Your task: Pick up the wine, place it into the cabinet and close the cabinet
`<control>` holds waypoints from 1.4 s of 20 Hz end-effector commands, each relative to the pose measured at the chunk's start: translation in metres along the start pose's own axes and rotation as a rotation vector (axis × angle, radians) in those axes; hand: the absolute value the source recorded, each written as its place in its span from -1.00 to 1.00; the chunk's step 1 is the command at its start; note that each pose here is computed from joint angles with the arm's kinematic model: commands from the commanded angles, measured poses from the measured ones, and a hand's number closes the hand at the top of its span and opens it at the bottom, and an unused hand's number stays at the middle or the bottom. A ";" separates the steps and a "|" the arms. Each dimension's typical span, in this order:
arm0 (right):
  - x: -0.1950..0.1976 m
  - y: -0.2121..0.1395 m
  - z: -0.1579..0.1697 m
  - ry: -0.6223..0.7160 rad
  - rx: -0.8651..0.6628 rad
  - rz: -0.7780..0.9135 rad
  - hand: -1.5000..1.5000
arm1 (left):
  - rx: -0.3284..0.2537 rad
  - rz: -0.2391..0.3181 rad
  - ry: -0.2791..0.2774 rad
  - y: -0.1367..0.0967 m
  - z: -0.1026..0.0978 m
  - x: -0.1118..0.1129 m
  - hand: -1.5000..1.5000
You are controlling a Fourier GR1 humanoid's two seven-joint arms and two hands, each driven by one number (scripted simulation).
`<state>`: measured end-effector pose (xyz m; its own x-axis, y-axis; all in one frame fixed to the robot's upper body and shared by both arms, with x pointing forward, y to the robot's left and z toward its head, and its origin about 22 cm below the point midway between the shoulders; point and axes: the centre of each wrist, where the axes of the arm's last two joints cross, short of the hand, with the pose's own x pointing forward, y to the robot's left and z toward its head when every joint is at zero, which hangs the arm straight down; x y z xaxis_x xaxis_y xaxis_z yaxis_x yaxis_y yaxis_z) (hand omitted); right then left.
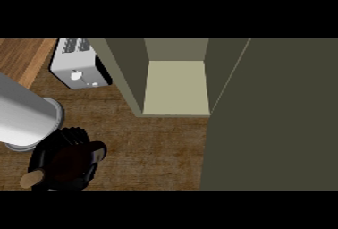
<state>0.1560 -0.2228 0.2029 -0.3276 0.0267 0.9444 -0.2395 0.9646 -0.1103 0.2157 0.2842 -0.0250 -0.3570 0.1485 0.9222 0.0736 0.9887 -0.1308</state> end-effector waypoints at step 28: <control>0.019 0.000 0.014 -0.047 0.040 -0.073 -1.00 | -0.091 0.073 0.013 -0.223 -0.098 0.121 1.00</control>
<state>0.1566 -0.2250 0.1988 -0.3292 0.0155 0.9441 -0.2485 0.9632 -0.1024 0.2409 0.1033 0.1250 -0.3129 0.2322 0.9209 0.2175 0.9614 -0.1685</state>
